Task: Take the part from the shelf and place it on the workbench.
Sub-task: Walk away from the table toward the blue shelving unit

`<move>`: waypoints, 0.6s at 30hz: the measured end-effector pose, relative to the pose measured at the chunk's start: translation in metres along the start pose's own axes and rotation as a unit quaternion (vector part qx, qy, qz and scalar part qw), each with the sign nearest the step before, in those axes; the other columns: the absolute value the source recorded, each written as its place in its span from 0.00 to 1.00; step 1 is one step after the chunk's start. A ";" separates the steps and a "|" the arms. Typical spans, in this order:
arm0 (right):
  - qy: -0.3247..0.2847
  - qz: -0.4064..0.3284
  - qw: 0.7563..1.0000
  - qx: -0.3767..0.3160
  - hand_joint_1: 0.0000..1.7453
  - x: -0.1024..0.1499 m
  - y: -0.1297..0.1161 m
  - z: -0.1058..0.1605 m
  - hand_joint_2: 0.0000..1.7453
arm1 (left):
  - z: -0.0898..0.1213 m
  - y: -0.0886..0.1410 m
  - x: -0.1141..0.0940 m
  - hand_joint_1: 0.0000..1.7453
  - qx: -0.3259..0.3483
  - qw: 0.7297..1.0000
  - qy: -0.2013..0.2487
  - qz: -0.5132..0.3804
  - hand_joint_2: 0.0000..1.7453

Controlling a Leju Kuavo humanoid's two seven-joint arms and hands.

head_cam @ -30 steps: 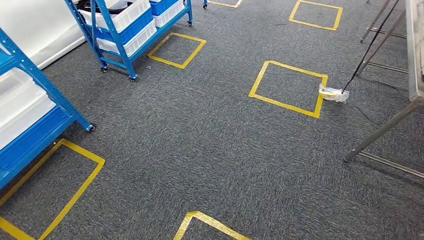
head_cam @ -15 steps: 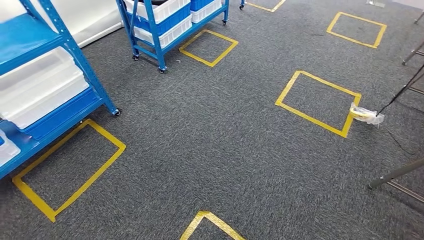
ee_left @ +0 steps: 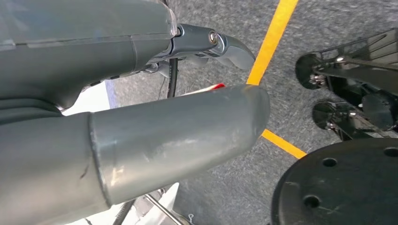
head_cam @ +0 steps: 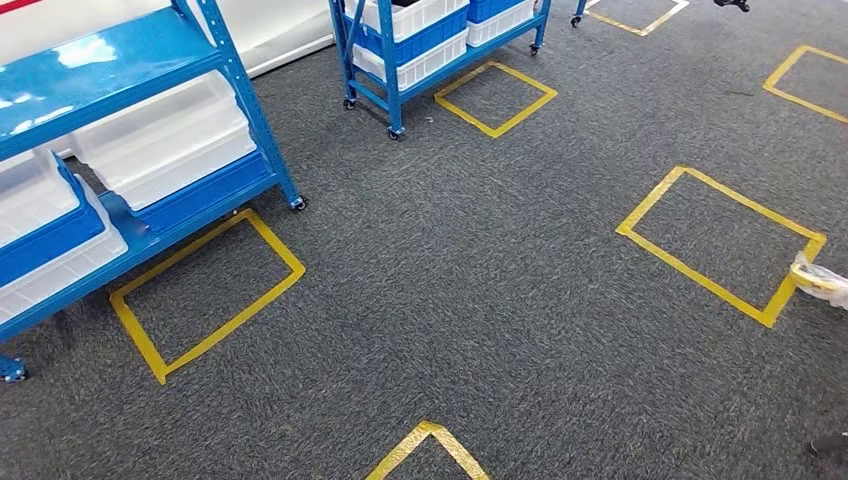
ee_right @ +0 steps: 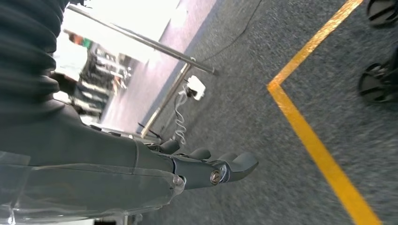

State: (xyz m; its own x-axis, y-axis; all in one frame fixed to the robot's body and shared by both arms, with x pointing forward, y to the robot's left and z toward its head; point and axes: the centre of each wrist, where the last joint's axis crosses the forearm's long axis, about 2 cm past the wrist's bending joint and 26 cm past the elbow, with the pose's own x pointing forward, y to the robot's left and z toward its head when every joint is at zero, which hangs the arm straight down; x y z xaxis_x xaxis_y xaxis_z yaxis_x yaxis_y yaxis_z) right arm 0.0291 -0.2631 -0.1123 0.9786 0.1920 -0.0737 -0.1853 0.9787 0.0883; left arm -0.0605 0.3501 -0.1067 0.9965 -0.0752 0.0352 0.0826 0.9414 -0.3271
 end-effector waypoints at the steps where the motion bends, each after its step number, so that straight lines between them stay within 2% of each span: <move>1: -0.001 0.000 1.000 0.001 0.00 0.000 0.000 0.000 1.00 | 0.000 0.000 0.000 0.00 0.000 1.000 0.000 0.000 0.00; 12: -0.008 0.002 1.000 0.005 0.00 0.002 0.000 0.000 1.00 | 0.000 0.000 0.002 0.00 0.001 1.000 -0.003 0.004 0.00; 16: -0.008 0.002 1.000 0.006 0.00 0.001 -0.001 0.000 1.00 | -0.001 -0.001 0.003 0.00 0.000 1.000 -0.006 0.007 1.00; 18: -0.008 0.002 1.000 0.005 0.00 -0.001 -0.002 0.000 1.00 | -0.001 -0.001 0.004 0.00 0.000 1.000 -0.007 0.008 1.00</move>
State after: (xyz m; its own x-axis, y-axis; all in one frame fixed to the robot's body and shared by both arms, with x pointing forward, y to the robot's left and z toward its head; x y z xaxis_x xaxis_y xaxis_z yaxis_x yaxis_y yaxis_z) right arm 0.0287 -0.2647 -0.1124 0.9794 0.1936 -0.0574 -0.1874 0.9773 0.0988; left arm -0.0569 0.3486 -0.1072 0.9975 -0.0561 0.0428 0.0671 0.9424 -0.3278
